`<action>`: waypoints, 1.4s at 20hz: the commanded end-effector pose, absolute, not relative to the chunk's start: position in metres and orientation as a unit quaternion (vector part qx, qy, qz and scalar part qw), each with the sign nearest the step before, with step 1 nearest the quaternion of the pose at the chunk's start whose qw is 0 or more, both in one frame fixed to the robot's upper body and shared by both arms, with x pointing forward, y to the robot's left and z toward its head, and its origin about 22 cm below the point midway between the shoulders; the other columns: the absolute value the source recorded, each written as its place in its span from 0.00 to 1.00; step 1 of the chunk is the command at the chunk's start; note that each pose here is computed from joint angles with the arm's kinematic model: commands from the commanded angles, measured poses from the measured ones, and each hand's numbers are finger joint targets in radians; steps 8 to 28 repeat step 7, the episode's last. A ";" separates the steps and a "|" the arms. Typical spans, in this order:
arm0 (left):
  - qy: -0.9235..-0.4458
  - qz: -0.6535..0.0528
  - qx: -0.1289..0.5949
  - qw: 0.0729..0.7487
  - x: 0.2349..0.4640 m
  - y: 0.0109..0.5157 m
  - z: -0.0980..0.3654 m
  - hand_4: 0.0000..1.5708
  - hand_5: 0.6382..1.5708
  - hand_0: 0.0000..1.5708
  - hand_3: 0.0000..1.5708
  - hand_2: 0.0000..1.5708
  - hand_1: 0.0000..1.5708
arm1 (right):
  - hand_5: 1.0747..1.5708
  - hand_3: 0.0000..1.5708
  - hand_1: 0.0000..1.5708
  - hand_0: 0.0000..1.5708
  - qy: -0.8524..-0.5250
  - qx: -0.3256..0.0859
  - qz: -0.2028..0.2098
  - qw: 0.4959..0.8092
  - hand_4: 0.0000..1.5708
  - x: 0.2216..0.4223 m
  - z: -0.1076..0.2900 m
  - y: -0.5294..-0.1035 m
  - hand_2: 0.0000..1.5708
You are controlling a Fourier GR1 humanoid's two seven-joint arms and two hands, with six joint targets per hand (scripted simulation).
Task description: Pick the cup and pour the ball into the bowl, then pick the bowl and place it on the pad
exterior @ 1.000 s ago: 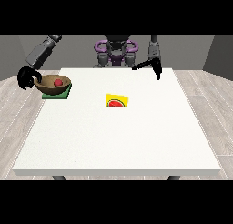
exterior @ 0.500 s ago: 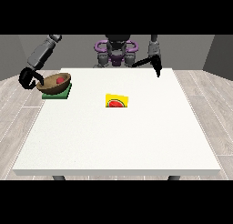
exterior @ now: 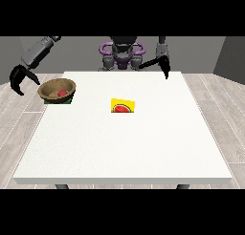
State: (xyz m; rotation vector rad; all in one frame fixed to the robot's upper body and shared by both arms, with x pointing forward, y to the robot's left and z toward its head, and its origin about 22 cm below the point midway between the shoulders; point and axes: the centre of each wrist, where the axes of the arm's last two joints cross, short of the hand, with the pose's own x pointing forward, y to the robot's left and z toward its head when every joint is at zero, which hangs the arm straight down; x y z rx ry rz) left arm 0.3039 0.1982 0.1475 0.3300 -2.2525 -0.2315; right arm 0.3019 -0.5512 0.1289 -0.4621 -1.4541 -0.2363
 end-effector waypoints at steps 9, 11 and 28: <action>-0.862 -0.089 0.124 0.483 0.301 0.196 0.106 0.00 1.00 0.00 0.00 0.00 0.00 | 0.86 0.18 0.00 0.00 -0.667 -0.165 -0.090 0.720 0.00 0.288 0.206 -0.578 0.12; -0.862 -0.089 0.124 0.483 0.301 0.196 0.106 0.00 1.00 0.00 0.00 0.00 0.00 | 0.86 0.18 0.00 0.00 -0.667 -0.165 -0.090 0.720 0.00 0.288 0.206 -0.578 0.12; -0.862 -0.089 0.124 0.483 0.301 0.196 0.106 0.00 1.00 0.00 0.00 0.00 0.00 | 0.86 0.18 0.00 0.00 -0.667 -0.165 -0.090 0.720 0.00 0.288 0.206 -0.578 0.12</action>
